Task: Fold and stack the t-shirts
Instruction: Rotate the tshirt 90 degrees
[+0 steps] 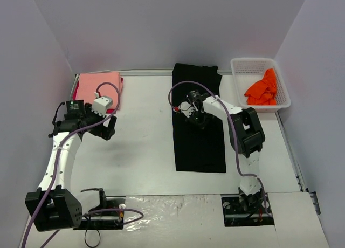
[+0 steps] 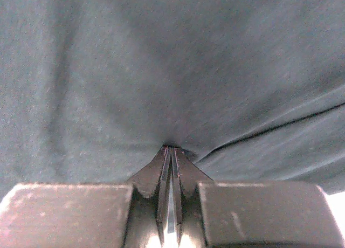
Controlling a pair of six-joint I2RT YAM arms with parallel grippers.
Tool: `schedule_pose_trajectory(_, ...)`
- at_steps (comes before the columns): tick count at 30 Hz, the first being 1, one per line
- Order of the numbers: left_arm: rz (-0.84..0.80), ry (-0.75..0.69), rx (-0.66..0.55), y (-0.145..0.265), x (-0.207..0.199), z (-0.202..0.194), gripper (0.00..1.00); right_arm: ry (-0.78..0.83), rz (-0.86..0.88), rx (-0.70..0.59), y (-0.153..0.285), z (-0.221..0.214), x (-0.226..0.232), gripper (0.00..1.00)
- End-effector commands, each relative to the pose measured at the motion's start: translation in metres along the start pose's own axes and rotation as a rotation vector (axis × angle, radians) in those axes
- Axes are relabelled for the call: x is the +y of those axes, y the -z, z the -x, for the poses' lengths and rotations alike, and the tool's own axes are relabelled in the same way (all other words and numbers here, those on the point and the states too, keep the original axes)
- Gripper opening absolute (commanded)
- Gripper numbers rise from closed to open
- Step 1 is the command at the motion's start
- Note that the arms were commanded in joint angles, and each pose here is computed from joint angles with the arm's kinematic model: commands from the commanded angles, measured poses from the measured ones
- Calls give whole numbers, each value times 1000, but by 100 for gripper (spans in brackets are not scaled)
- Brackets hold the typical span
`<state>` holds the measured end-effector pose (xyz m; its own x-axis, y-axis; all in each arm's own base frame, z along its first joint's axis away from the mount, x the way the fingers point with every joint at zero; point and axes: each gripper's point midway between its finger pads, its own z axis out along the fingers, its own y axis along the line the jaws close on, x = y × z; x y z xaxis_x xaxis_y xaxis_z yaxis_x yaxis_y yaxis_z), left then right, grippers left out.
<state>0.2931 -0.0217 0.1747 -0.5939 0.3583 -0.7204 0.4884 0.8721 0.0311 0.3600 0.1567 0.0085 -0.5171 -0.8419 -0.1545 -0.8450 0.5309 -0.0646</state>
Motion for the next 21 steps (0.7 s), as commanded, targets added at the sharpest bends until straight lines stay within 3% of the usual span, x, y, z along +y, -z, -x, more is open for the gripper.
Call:
schedule_pose_trajectory(1, 2, -64, -14, 4, 0, 13, 94, 10, 9, 18, -11, 6, -10, 0)
schedule_pose_trajectory(21, -14, -117, 38, -8, -9, 11, 94, -31, -61, -7, -31, 37, -68, 0)
